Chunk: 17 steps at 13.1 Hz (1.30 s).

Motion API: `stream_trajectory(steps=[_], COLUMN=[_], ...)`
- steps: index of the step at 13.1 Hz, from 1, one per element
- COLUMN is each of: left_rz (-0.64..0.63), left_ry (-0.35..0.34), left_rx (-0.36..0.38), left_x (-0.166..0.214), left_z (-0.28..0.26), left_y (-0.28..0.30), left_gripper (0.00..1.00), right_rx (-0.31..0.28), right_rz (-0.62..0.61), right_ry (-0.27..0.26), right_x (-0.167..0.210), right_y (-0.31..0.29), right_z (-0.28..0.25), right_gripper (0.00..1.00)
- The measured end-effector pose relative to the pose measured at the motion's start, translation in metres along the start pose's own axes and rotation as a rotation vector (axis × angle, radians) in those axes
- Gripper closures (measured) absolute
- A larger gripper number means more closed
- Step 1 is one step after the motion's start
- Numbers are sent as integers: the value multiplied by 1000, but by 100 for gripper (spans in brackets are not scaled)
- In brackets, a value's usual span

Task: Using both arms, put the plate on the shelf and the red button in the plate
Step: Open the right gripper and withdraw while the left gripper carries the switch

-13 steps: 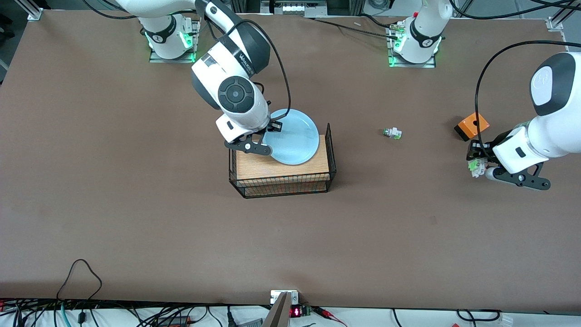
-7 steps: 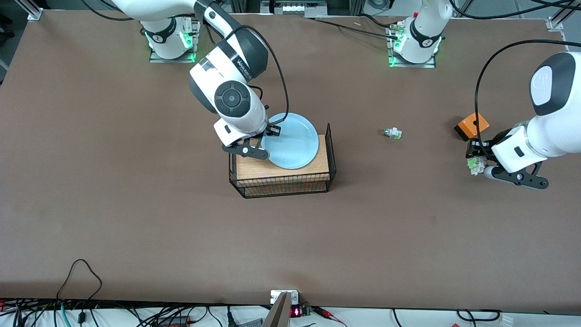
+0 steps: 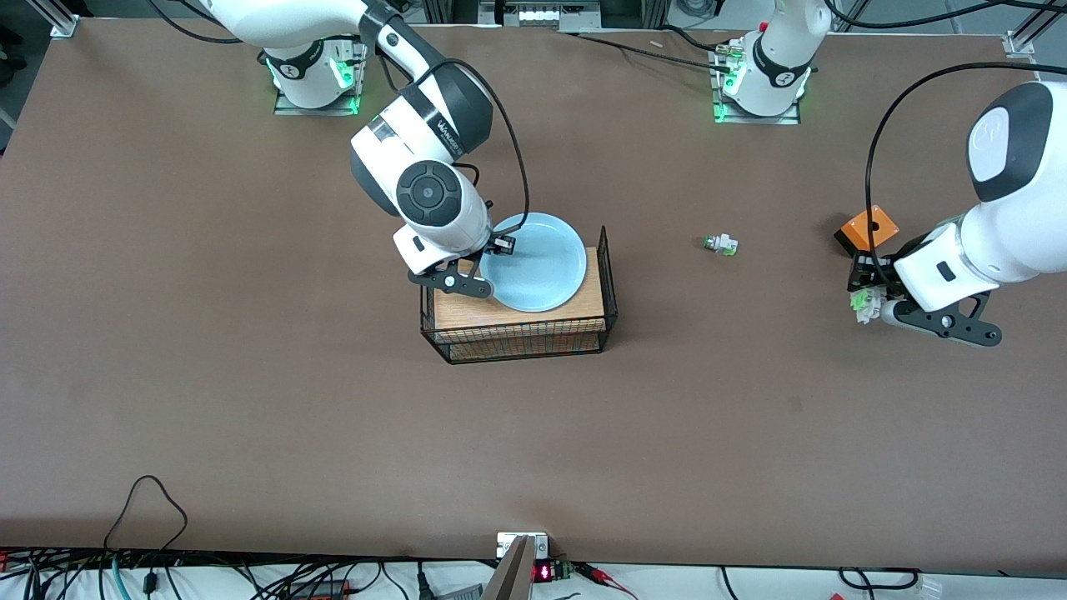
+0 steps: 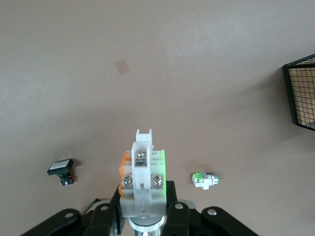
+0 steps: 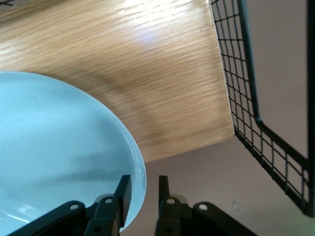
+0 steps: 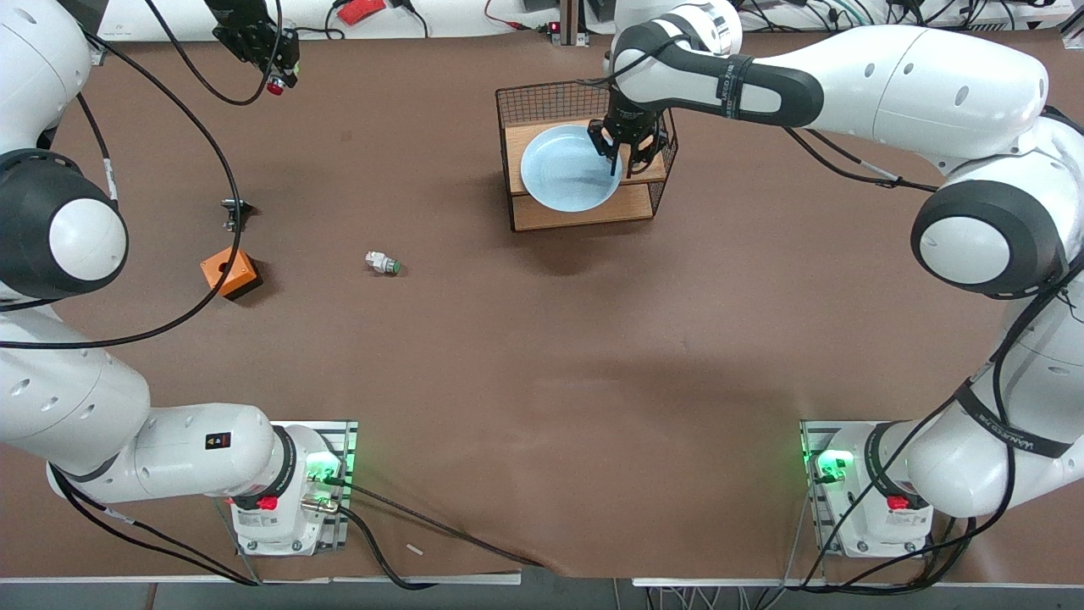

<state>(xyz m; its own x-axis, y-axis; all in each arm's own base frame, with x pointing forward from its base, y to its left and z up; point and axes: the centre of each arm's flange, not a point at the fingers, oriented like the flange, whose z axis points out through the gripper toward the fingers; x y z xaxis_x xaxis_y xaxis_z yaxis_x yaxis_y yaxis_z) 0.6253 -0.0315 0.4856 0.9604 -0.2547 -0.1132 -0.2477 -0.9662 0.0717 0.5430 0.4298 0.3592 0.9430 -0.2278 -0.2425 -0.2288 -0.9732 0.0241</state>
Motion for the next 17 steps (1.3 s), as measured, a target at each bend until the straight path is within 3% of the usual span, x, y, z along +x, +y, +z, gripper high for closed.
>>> stream_trajectory(steps=[5, 7, 11, 17], left_rz=[21, 26, -8, -65], left_ry=[-8, -13, -25, -47], left_rx=[-4, -4, -8, -15], left_x=[-1, -4, -13, -29], left_z=[-9, -18, -53, -51], left_y=[25, 45, 107, 260], left_gripper=[66, 66, 66, 66], right_rx=[76, 120, 156, 58], right_rz=[32, 37, 31, -58], right_ry=[52, 86, 136, 115], right_x=[21, 29, 37, 63], right_y=[7, 9, 29, 148], right_z=[-31, -48, -90, -169], right_gripper=[15, 0, 0, 0])
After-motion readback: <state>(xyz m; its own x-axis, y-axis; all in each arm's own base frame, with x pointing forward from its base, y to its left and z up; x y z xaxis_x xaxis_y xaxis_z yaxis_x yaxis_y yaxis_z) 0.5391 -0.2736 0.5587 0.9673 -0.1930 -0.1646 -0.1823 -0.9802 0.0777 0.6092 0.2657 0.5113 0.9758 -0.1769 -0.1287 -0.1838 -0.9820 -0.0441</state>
